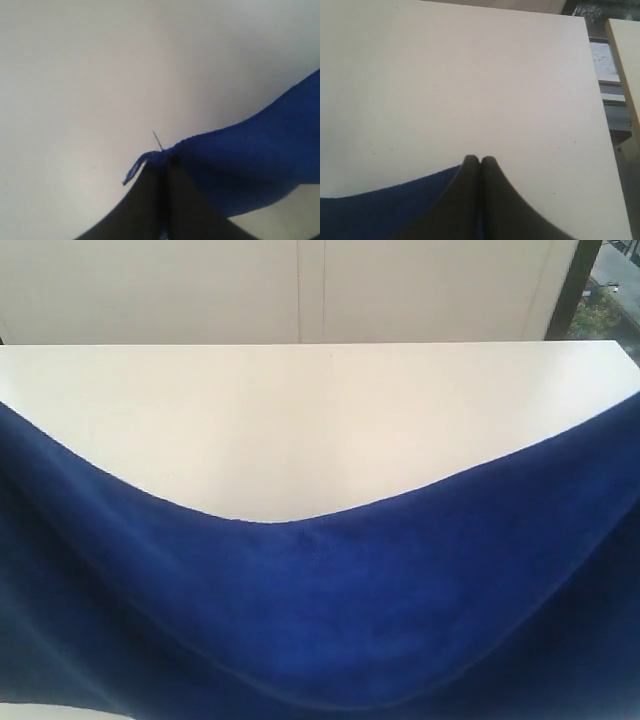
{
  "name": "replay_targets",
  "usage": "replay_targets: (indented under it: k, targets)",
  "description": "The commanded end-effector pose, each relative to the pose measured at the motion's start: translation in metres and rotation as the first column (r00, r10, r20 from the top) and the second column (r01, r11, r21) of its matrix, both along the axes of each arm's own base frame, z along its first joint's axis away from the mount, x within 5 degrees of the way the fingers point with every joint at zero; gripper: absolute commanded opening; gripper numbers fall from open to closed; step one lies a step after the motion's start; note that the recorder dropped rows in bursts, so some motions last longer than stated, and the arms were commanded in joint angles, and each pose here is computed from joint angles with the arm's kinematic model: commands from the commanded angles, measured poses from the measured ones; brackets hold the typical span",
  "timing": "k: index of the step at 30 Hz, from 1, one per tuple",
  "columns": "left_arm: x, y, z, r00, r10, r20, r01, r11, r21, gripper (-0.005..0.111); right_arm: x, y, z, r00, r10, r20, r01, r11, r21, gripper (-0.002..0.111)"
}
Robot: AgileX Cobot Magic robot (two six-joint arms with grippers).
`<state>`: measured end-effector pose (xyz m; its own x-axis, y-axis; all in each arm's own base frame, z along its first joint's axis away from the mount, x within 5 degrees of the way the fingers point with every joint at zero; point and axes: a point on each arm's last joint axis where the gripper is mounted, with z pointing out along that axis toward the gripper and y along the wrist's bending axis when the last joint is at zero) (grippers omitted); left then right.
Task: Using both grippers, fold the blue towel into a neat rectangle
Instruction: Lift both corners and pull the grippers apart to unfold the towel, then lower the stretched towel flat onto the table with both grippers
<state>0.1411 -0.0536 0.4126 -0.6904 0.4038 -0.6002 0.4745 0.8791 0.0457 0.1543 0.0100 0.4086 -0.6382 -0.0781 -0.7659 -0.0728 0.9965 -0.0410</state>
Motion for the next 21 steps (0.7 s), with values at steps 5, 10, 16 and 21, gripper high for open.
replay_targets:
  k: [5,10,16,21]
  targets:
    - [0.107,-0.014,-0.114,0.991,0.133,-0.011,-0.129,0.971,0.199,0.0,0.124,0.003,-0.093,0.991,-0.031,-0.127,0.022,0.997,-0.073,0.0]
    - [0.164,-0.034,-0.173,0.993,0.053,0.102,-0.068,0.986,0.151,0.0,0.189,0.011,-0.158,0.996,-0.001,-0.087,-0.003,0.999,-0.054,0.0]
    - [0.207,-0.012,-0.217,0.976,0.125,0.179,-0.139,0.988,0.071,0.0,0.22,0.012,-0.193,0.996,0.002,-0.09,-0.006,0.999,-0.038,0.0]
    - [0.226,0.0,-0.232,0.952,0.125,0.279,-0.138,0.99,0.031,0.0,0.245,-0.012,-0.21,0.993,-0.074,-0.095,0.073,0.997,-0.019,0.0]
